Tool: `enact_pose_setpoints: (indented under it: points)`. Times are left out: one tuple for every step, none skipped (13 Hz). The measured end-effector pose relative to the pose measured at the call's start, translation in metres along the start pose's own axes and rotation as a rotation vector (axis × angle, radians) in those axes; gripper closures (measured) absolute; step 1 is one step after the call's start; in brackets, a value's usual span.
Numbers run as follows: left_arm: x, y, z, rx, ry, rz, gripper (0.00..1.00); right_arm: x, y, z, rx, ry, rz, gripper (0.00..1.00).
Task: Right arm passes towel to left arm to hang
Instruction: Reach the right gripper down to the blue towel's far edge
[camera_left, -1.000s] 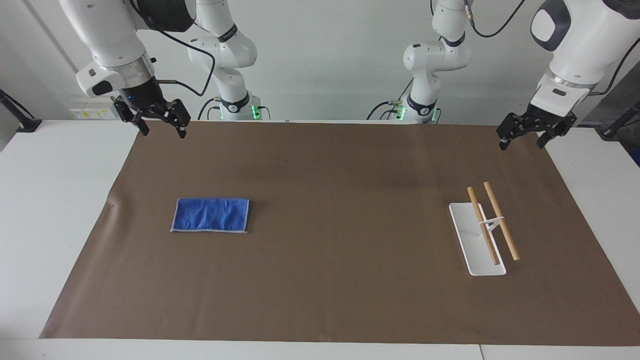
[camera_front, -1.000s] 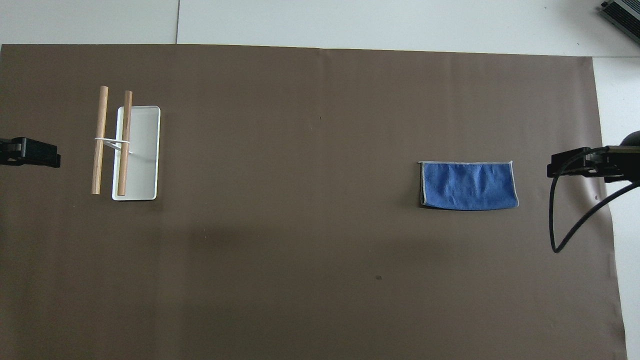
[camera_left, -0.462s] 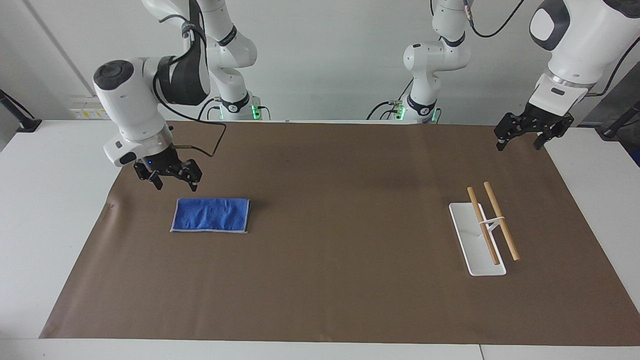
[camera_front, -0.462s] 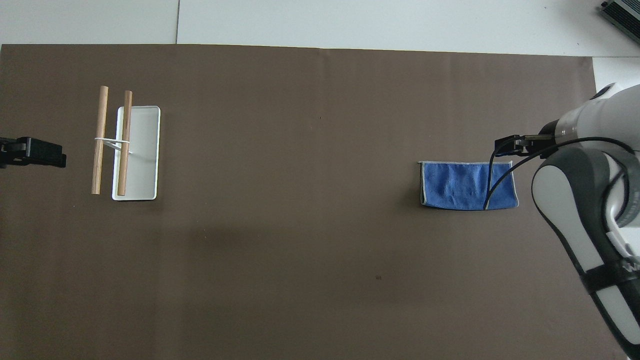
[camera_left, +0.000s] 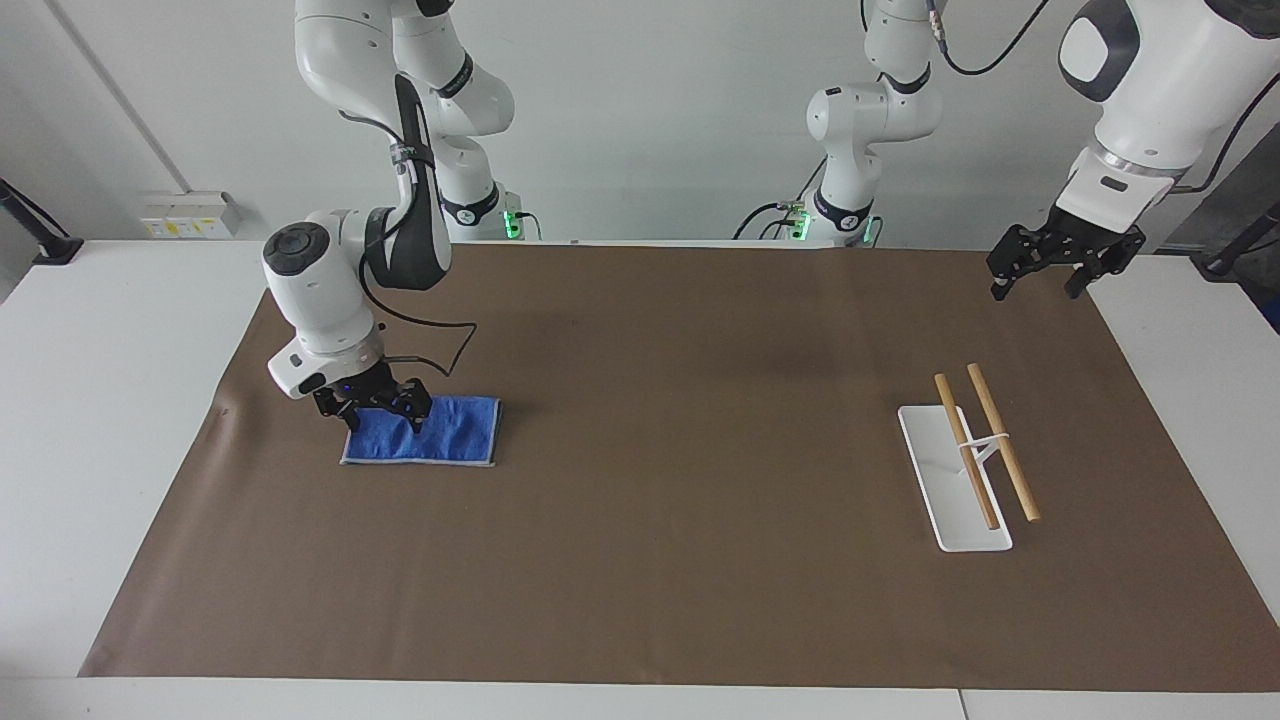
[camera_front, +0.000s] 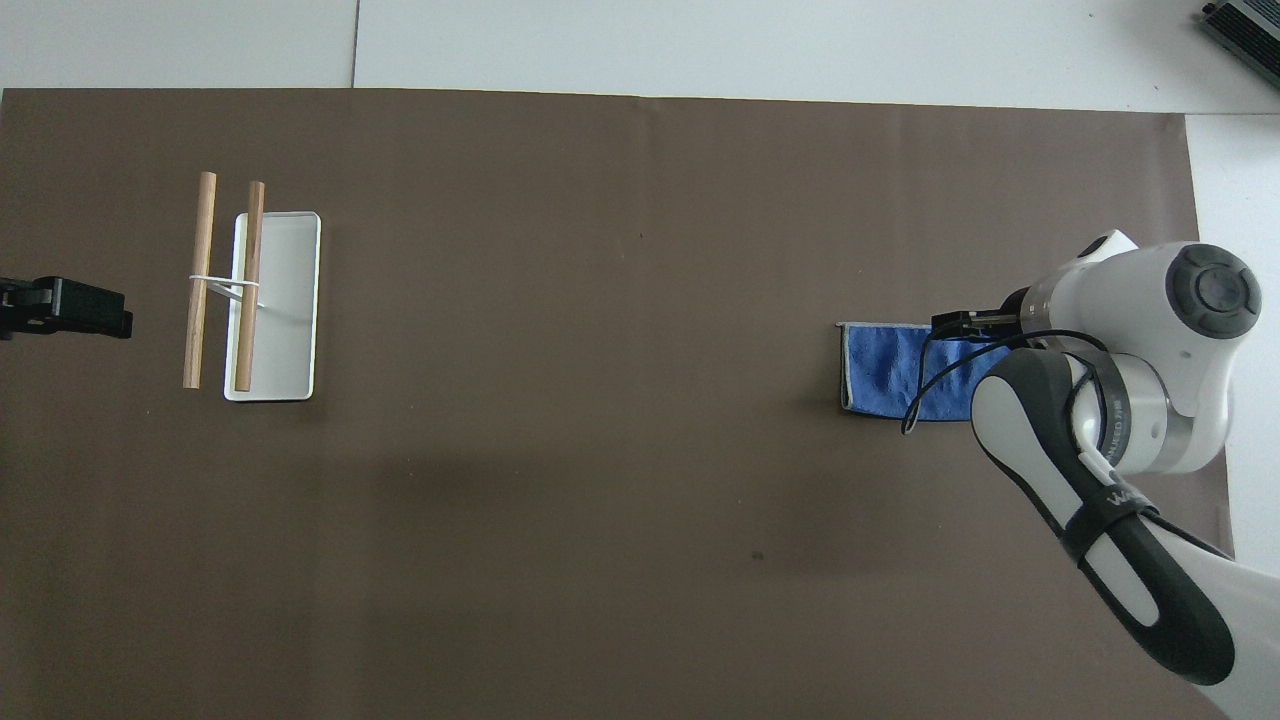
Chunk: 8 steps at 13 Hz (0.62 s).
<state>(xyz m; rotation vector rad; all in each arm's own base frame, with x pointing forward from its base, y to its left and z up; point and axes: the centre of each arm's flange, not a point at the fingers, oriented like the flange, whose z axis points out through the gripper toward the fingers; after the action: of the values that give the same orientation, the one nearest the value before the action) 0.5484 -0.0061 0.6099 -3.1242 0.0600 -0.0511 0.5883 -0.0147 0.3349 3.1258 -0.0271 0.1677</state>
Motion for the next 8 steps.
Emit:
enact_pose_setpoints:
  points:
    - [0.000,-0.002,0.000,0.000,-0.001,-0.004,0.00,-0.004,0.000,0.011,0.000,0.002,-0.017,0.00]
    - [0.000,-0.004,0.000,0.000,-0.001,-0.007,0.00,-0.007,0.001,0.022,0.000,0.001,-0.032,0.00]
    - [0.000,-0.005,0.000,0.000,-0.001,-0.010,0.00,-0.009,0.001,0.029,-0.001,-0.003,-0.040,0.00]
    - [0.000,-0.005,0.000,0.000,-0.001,-0.010,0.00,-0.010,0.002,0.033,-0.001,-0.004,-0.042,0.00]
    - [0.000,-0.006,0.000,0.000,-0.001,-0.010,0.00,-0.010,0.001,0.034,-0.001,-0.005,-0.043,0.00]
    - [0.000,-0.006,0.000,0.000,-0.001,-0.010,0.00,-0.010,0.000,0.034,0.000,-0.005,-0.044,0.00]
    - [0.000,-0.006,0.000,0.000,-0.001,-0.010,0.00,-0.010,-0.001,0.034,0.000,-0.005,-0.046,0.00]
    - [0.000,-0.006,0.000,0.000,-0.001,-0.010,0.00,-0.010,-0.001,0.034,0.000,-0.006,-0.048,0.00]
